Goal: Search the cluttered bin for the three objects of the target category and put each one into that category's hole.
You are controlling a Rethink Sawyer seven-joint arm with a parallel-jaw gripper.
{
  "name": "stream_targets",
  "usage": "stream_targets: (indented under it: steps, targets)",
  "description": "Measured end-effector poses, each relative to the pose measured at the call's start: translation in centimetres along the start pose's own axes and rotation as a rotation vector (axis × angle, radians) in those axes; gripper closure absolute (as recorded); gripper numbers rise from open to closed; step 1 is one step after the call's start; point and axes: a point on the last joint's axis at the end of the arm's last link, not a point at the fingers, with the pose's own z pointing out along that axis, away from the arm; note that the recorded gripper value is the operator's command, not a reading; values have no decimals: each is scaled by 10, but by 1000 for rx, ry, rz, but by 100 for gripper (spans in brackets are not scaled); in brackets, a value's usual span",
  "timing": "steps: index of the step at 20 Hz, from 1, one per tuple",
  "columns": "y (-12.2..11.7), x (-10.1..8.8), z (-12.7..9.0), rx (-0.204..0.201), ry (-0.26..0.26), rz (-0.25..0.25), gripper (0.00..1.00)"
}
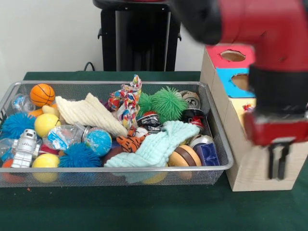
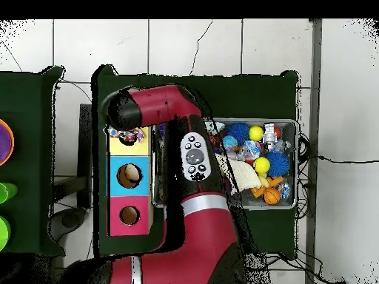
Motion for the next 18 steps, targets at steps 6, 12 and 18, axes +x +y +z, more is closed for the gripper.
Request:
stream_targets:
  steps: [6, 12, 18]
  targets:
    - [49, -64, -88, -6, -149, -60, 100]
    - [61, -91, -140, -15, -199, -63, 100]
    - [35, -92, -165, -19, -173, -29, 100]
